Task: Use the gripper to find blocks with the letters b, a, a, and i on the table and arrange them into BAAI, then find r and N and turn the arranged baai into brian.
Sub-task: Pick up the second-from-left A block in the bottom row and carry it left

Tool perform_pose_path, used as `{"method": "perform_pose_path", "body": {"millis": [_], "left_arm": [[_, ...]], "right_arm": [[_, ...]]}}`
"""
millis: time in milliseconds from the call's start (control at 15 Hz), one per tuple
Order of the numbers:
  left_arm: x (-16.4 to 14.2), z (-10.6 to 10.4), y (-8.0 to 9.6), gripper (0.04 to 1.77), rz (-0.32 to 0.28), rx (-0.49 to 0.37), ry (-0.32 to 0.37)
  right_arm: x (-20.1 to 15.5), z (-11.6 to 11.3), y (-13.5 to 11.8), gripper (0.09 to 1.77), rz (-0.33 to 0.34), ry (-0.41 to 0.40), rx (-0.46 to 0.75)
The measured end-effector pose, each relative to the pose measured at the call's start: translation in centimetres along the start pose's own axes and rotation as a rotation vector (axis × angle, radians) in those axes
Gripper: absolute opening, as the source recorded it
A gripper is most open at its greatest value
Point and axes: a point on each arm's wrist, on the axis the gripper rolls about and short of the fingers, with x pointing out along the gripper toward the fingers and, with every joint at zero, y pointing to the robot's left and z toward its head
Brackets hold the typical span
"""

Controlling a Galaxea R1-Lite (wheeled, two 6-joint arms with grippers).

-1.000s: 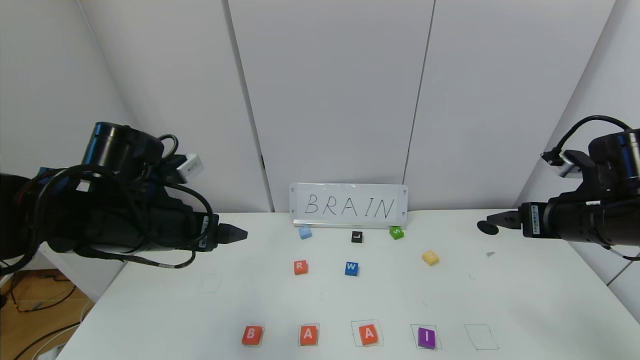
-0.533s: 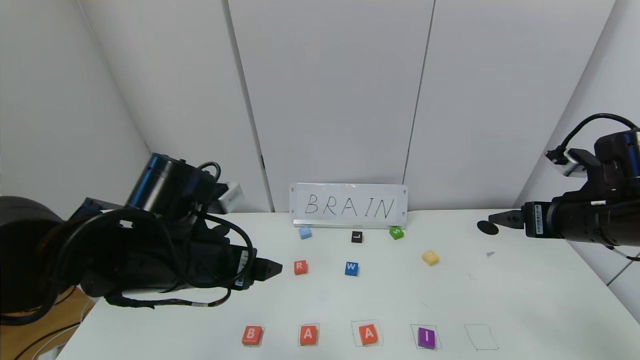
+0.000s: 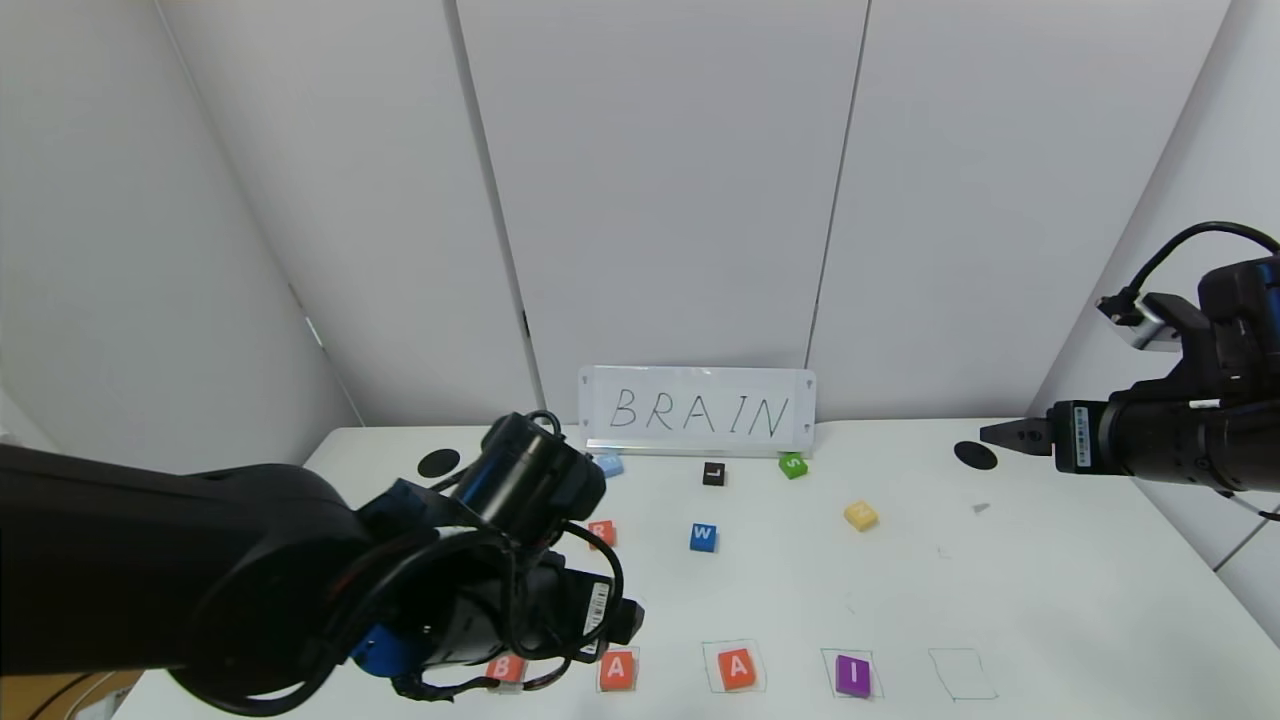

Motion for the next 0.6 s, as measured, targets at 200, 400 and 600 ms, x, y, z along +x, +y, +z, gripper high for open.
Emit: {"method": "perform_pose_path", "body": {"millis": [200,400,600], "left_arm": [[2.8,-0.6,-1.8,1.72,0.016,-0.006,0.009],[5.7,-1.3,-2.5,1.72,0.043,0.0,0.049],[7.8,-1.7,-2.7,1.72,0.098,-0.057,0.069]], "right_arm": [[0.0,0.0,0.0,1.71,-0.001,0.0,0.002],[0.0,0.0,0.0,1.71,-0.001,0.0,0.001],[0.0,0.0,-0.1,1.71,-0.003,-0.001,0.002]]}}
